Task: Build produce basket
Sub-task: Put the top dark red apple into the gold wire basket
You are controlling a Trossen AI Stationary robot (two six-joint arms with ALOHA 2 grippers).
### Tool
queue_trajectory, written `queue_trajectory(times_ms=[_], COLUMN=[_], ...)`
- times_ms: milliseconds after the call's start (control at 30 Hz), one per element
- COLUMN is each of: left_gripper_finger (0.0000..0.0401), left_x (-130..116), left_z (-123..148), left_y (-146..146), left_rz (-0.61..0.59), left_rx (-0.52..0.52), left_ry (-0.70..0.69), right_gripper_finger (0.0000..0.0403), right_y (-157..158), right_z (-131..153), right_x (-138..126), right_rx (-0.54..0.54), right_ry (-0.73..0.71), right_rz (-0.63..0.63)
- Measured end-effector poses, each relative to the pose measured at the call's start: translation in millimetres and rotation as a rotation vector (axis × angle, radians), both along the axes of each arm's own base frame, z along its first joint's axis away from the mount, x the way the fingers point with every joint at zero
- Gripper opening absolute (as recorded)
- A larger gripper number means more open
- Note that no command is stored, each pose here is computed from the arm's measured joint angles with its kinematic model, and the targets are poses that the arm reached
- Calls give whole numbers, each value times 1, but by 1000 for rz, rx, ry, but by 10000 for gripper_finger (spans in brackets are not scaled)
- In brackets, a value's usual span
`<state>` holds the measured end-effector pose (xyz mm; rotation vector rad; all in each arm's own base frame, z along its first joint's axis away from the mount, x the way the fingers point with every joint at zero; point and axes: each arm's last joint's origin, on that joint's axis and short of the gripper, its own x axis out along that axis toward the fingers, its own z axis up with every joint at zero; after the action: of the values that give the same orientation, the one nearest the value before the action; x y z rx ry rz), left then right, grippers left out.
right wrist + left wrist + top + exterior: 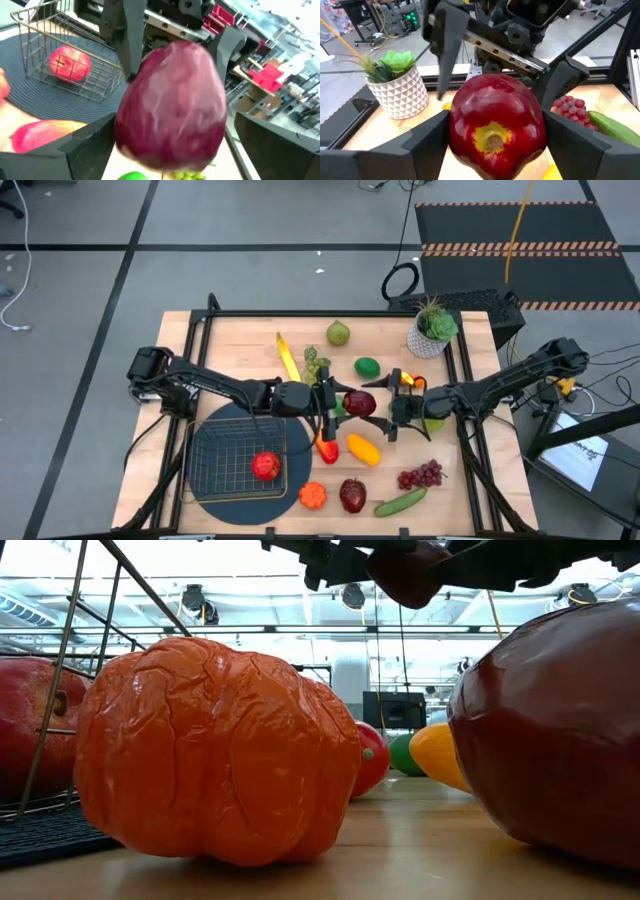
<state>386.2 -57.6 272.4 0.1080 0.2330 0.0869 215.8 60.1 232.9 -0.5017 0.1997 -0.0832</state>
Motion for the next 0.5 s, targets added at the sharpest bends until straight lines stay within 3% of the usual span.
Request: queue_trajectory(times_ms=[233,500], left_gripper_finger=[265,294], left_x=[-21,-59], left_z=[24,52], left_y=[-4,-24], left_rz=[-25,-124], left_rx=[29,170], left_ry=[26,73], right_gripper_finger=[397,396], right_y=[2,1], right_z=[-1,-5], right_x=[-1,-1], right_rx=[103,184], right_ry=[-6,25], right_rz=[-6,-28])
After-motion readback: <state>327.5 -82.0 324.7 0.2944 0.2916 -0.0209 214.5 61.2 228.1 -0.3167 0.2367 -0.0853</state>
